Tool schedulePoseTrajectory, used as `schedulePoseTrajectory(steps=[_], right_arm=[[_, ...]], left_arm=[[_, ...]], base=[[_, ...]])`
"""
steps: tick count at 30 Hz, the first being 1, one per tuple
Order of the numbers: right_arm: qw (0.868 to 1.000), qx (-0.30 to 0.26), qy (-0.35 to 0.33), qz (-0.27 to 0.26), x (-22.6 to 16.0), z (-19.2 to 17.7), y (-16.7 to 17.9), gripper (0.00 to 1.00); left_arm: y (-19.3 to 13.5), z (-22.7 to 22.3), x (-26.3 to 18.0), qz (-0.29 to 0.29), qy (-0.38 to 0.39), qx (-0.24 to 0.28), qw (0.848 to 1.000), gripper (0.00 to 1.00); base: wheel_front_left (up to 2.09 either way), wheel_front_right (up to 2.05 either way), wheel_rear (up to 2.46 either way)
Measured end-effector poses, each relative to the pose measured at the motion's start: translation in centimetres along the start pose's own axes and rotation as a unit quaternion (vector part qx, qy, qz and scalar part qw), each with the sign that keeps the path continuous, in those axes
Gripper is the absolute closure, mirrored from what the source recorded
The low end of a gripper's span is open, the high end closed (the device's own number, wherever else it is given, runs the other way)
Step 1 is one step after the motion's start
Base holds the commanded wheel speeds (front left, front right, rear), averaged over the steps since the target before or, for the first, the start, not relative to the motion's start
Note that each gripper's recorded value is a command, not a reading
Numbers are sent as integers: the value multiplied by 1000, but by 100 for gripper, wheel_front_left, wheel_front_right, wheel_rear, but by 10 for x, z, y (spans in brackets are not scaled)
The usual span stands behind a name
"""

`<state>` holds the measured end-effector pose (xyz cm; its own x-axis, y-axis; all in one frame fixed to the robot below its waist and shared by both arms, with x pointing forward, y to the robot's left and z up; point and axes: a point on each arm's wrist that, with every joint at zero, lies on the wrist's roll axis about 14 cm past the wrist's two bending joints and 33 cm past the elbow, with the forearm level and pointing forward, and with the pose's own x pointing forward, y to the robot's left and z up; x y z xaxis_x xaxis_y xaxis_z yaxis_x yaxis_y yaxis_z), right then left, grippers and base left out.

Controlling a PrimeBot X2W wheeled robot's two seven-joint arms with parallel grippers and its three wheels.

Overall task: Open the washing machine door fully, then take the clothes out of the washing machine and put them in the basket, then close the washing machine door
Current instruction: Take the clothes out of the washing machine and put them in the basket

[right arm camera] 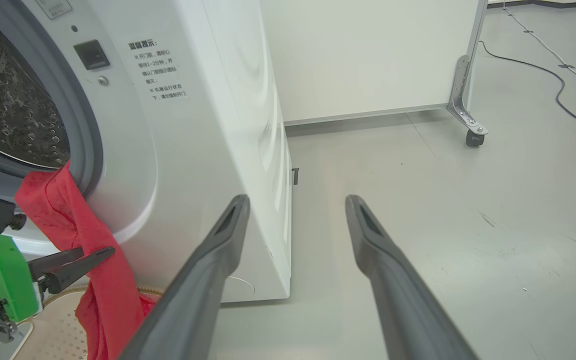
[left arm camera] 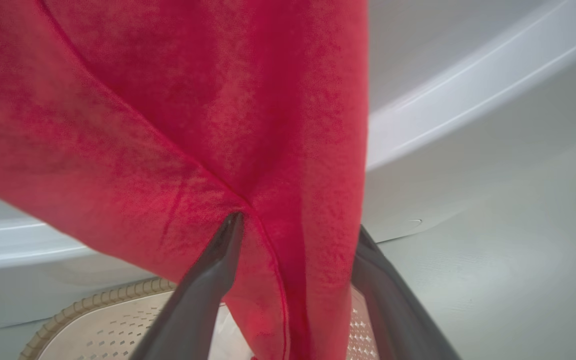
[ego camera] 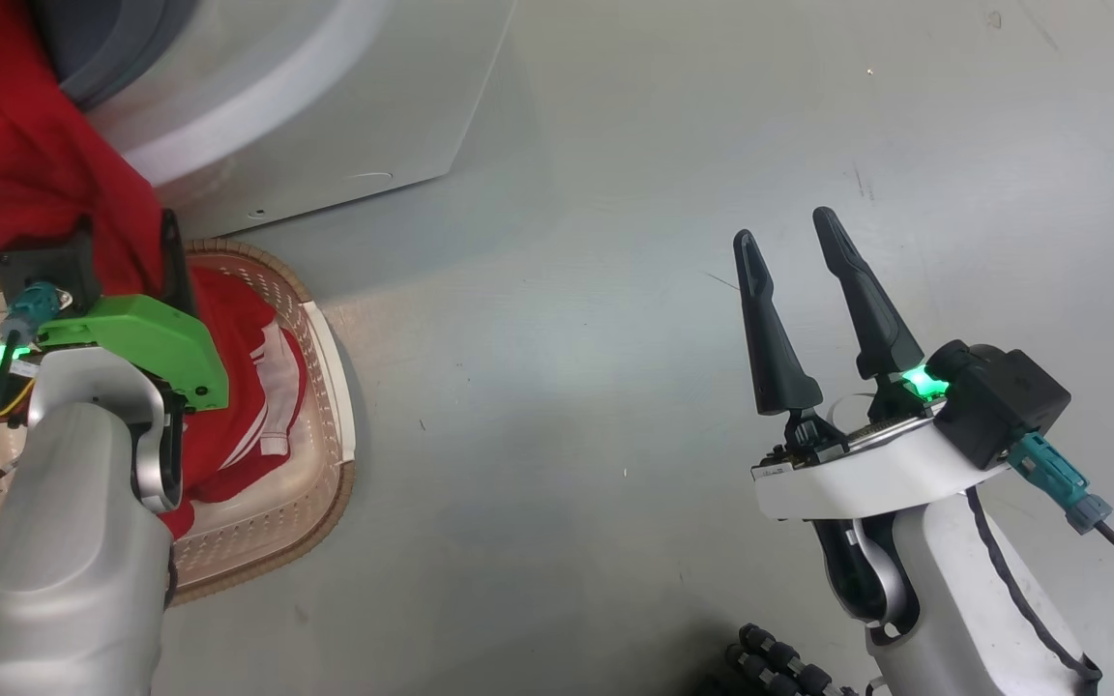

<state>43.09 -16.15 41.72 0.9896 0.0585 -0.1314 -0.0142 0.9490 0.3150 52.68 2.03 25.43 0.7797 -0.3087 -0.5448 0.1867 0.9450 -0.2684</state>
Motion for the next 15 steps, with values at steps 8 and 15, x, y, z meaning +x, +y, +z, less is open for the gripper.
schedulePoseTrajectory(steps=[8, 15], right_arm=[[1000, 0, -4, 3, 3, 3, 1, 0], [1000, -1, -7, -3, 4, 4, -2, 0]], left_arm=[[5, 4, 4, 10, -8, -4, 1000, 100], [2, 5, 1, 8, -23, -13, 1000, 100]], base=[[0, 0, 0], [0, 0, 0]])
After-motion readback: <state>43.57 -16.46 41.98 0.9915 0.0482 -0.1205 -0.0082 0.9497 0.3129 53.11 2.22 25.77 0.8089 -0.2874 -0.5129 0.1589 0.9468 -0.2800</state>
